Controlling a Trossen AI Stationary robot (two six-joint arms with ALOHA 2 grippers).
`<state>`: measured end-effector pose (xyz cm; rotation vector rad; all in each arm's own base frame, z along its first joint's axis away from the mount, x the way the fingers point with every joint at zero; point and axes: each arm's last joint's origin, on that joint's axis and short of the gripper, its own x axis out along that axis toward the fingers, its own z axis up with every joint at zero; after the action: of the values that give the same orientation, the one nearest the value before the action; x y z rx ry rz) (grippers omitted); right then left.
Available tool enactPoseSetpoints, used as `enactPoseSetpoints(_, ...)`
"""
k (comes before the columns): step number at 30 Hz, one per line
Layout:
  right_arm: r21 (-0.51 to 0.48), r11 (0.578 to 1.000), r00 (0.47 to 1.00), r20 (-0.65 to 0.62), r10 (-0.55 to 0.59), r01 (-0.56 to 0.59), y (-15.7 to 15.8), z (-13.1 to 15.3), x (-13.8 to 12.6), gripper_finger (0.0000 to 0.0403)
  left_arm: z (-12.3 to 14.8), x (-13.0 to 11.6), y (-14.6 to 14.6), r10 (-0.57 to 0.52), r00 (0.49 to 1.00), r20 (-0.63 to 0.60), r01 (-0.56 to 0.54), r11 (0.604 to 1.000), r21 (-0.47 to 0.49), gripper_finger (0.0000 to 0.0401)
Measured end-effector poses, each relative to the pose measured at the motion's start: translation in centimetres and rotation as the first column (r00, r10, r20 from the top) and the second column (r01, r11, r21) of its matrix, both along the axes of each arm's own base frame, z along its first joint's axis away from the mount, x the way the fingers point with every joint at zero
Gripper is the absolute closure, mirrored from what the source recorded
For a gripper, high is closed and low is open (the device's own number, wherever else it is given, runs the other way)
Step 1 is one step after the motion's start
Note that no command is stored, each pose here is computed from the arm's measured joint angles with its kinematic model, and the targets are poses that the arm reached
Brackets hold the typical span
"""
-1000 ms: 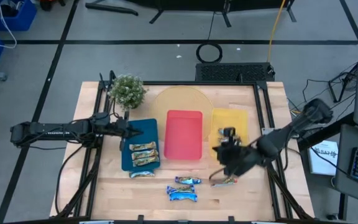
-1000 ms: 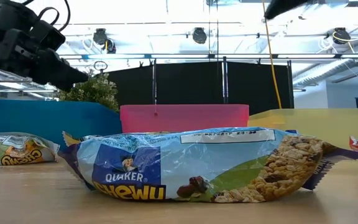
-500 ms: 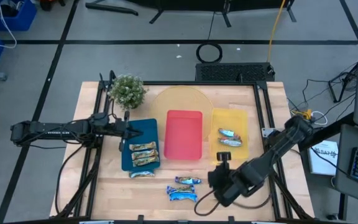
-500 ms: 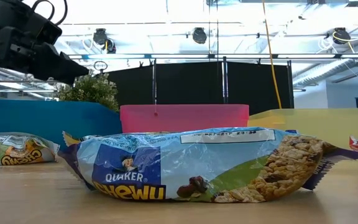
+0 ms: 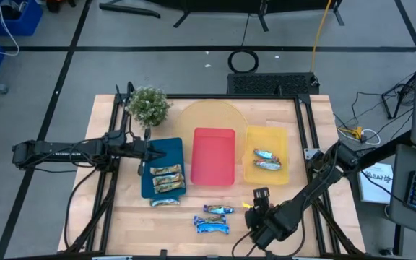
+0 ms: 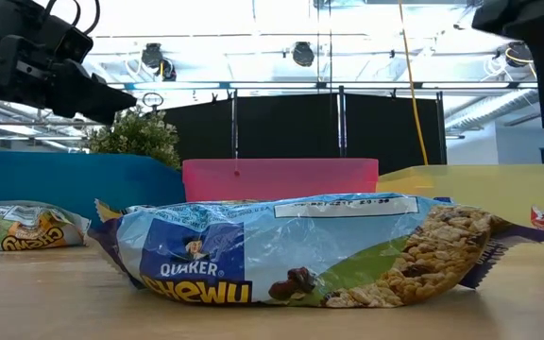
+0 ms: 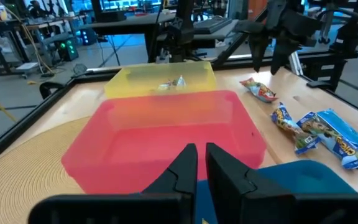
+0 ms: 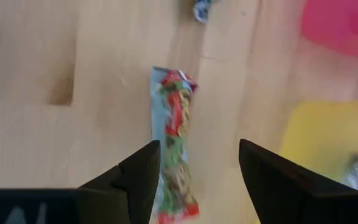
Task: Pick and place Granola Bars by type
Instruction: Put the red granola bar into the yellow bin
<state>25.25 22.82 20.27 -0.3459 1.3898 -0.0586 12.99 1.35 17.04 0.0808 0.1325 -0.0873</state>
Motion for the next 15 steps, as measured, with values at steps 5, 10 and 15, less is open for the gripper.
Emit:
enactPoseSetpoints(5,0.067,0.997,0.999,0.024,0.042,-0.043,-0.1,-1.5,0.2,0.0197,-0.1,0.0,0.0,0.0,1.0,-0.014,0.0,1.0,-0.002,0.0359)
enactPoseSetpoints(10,0.075,0.997,1.0,0.003,0.008,-0.009,-0.7,-3.1,-0.2,0.0201,-0.1,0.0,0.0,0.0,1.0,-0.016,0.0,1.0,0.0,0.0359)
enactPoseSetpoints(15,0.081,0.997,1.0,0.009,-0.02,0.019,-1.7,-5.2,-0.5,0.0202,-0.1,0.0,0.0,-0.002,1.0,-0.014,0.002,1.0,0.011,0.0359)
